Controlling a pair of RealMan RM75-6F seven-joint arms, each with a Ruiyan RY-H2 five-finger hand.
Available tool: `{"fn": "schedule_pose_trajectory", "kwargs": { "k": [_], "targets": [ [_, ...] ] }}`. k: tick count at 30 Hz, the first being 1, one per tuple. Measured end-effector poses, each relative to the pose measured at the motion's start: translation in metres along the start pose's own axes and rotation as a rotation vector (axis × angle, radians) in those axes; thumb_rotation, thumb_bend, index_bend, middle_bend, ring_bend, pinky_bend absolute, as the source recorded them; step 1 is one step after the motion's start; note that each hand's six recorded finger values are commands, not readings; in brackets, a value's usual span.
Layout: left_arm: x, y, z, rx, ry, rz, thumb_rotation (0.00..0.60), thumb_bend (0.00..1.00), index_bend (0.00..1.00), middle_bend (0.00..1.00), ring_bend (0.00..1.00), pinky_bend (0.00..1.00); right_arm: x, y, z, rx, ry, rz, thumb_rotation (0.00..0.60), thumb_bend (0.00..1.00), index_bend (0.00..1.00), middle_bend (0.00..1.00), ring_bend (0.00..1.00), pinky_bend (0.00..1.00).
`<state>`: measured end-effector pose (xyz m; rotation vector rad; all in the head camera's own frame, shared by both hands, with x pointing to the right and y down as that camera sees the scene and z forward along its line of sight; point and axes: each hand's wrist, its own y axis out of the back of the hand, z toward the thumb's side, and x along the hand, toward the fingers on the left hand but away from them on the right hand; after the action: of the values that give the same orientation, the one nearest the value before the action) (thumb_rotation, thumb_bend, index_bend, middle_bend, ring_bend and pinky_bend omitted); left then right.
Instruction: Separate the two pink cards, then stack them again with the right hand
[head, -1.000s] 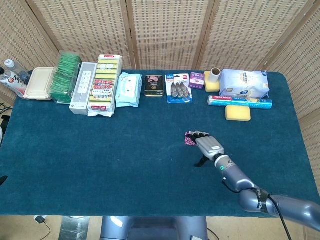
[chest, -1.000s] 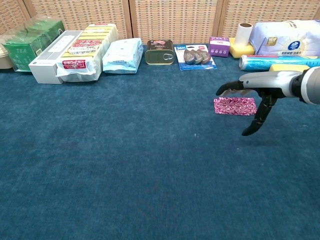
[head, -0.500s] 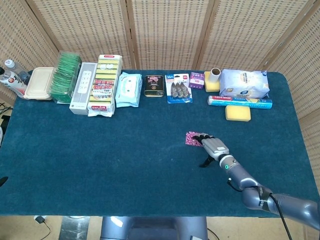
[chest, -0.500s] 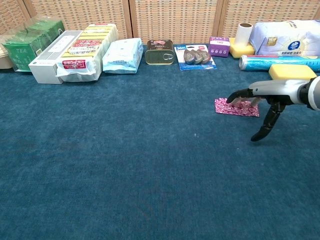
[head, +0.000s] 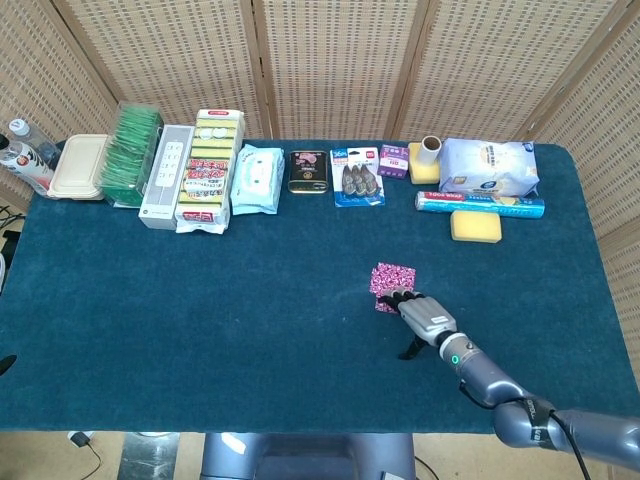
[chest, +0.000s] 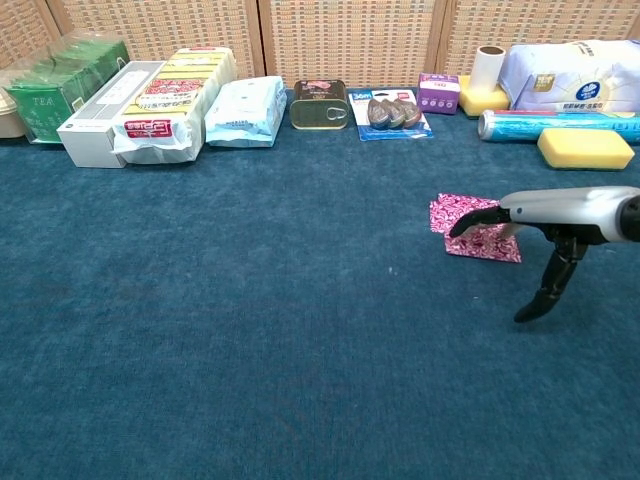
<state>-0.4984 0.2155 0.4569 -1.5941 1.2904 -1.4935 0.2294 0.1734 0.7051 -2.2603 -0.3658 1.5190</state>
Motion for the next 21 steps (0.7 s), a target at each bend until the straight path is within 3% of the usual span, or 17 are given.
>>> {"fn": "schedule_pose_trajectory", "kwargs": {
  "k": [13,21],
  "targets": [
    [-0.001,0.001,0.0,-0.003,-0.002,0.003,0.6,0.1,0.0,0.0,0.0,0.06,0.031,-0.019,0.036,0.08,0.085,0.027,0.581,0.0,0.1,0.1,0.05,0.2],
    [-0.001,0.001,-0.001,-0.007,-0.003,0.005,0.6,0.1,0.0,0.0,0.0,0.06,0.039,0.001,0.045,0.079,0.101,-0.043,0.581,0.0,0.1,0.09,0.05,0.2]
  ]
}}
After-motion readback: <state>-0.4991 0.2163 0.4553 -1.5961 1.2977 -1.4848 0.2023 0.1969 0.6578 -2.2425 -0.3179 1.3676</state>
